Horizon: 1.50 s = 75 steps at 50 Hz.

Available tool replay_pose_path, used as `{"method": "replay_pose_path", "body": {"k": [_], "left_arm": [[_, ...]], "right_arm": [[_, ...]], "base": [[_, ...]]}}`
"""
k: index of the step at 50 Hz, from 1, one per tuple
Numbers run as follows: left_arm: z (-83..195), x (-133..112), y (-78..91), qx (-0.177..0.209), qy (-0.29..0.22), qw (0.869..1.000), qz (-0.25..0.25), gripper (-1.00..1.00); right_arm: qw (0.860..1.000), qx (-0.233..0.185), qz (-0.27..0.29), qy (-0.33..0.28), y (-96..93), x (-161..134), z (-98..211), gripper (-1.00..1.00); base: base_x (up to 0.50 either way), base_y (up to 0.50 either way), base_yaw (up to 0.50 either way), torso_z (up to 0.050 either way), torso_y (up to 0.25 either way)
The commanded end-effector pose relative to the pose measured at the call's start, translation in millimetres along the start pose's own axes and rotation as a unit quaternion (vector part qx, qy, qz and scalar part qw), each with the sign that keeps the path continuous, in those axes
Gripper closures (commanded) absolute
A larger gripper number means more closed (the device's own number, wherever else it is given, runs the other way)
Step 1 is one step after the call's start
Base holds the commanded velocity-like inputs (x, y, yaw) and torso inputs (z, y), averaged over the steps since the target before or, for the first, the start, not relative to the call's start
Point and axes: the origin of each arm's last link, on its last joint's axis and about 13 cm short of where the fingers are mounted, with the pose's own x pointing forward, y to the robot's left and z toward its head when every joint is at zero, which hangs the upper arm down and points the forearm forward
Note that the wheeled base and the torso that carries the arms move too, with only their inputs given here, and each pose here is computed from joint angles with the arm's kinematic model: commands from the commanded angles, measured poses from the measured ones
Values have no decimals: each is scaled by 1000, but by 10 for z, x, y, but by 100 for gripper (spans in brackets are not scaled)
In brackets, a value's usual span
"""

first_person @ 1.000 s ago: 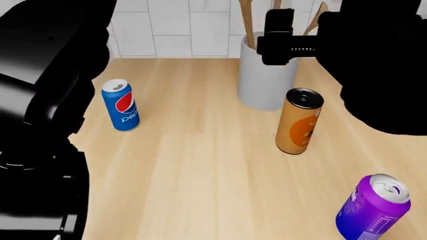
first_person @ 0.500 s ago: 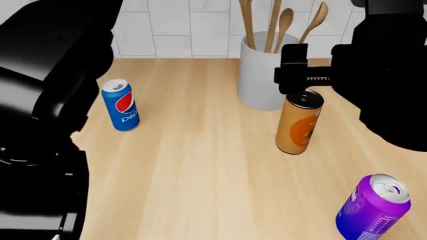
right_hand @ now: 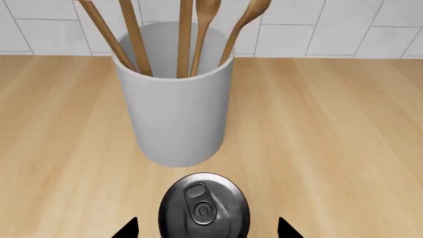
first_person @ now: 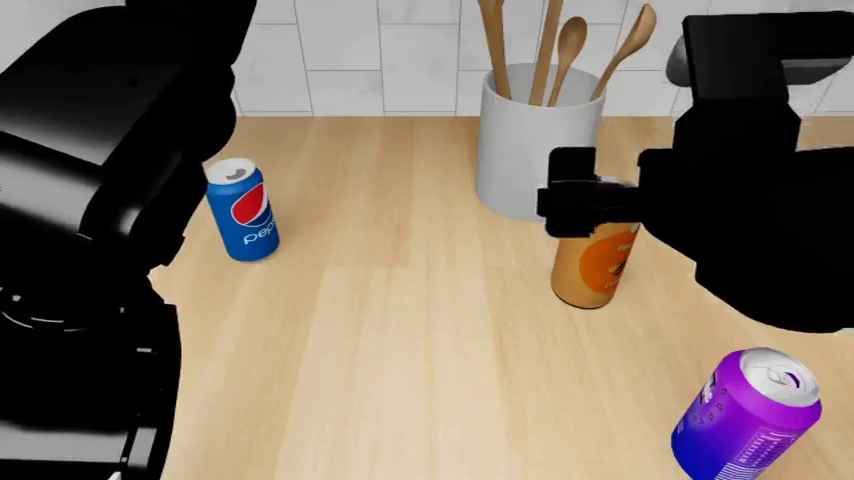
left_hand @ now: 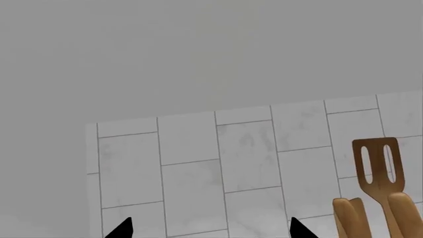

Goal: Move the drinks to the dining counter.

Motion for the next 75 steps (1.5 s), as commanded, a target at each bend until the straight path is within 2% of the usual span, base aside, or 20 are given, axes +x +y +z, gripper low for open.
{"method": "replay_pose_path", "body": {"k": [1, 27, 44, 45, 62, 68, 72, 75], "left_arm": [[-3, 8, -7, -1, -2, 1000, -1, -100], [-16, -2, -11, -4, -4, 1000, -3, -100], [-4, 6, -17, -3, -6, 1000, -4, -100], [-5, 7, -15, -4, -6, 1000, -3, -100], [-24, -2, -16, -3, -4, 1000, -3, -100], [1, 7, 10, -9, -4, 1000, 0, -100], [4, -15, 17, -5, 4, 1000, -11, -100], [23, -35, 60, -19, 31, 999, -17, -100]], "right_arm": [[1000, -9, 7, 29, 25, 139, -110, -100], [999, -8, 3, 51, 9, 324, -186, -100], [998, -18, 11, 61, -3, 347, -211, -100], [998, -19, 10, 61, -4, 346, -213, 100], [999, -22, 3, 43, -26, 288, -176, 100], [998, -25, 25, -42, 13, -63, 121, 100], [997, -22, 40, -64, 24, -181, 216, 100], [996, -24, 37, -80, 21, -218, 252, 100]], "base": [[0, 0, 0, 0, 0], [0, 0, 0, 0, 0], [0, 0, 0, 0, 0], [0, 0, 0, 0, 0], [0, 0, 0, 0, 0], [0, 0, 0, 0, 0], [0, 0, 0, 0, 0], [0, 0, 0, 0, 0]]}}
